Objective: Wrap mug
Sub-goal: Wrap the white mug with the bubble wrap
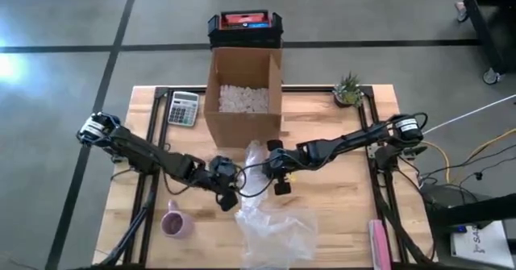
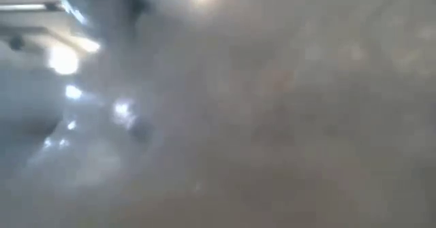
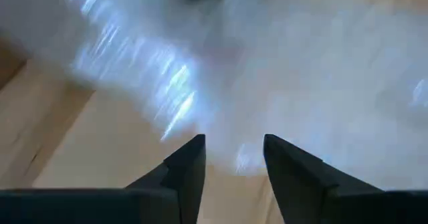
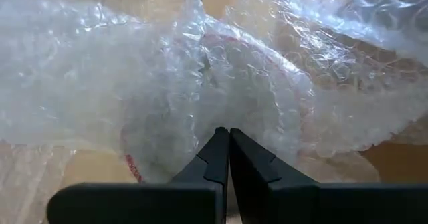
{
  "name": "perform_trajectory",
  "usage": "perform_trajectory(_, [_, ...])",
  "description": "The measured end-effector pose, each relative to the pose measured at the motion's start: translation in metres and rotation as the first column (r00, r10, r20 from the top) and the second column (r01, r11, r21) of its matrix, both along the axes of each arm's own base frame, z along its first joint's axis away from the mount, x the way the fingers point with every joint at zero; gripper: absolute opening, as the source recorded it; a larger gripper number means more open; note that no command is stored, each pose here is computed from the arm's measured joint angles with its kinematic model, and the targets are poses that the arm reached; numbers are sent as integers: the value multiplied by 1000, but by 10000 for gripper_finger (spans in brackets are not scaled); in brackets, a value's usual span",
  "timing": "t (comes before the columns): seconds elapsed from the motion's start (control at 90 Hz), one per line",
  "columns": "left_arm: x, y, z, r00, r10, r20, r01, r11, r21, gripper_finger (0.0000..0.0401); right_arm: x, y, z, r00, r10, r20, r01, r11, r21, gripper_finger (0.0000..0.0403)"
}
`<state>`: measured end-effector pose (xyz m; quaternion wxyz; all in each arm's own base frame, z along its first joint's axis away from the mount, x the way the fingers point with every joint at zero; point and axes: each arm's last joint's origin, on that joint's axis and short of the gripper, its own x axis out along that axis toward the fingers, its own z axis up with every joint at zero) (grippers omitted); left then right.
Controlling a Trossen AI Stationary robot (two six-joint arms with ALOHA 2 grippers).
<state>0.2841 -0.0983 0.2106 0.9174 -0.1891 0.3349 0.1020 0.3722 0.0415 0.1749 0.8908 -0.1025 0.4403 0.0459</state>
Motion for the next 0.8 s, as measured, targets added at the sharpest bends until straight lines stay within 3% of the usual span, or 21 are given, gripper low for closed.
perform_trajectory(0.211, [34,7,-8,977,-29,211,13,997,74,87,-1,0,-3,1000,-1,-19,1,1000,-3,0])
perform_trajectory(0.533, [48,17,-35,987,40,158,-49,997,53,47,0,0,11,997,5,-80,-6,1000,-11,0])
perform_trajectory(0.8, [45,18,-30,987,36,156,-44,998,53,32,1,1,55,977,39,-209,-48,998,-40,0])
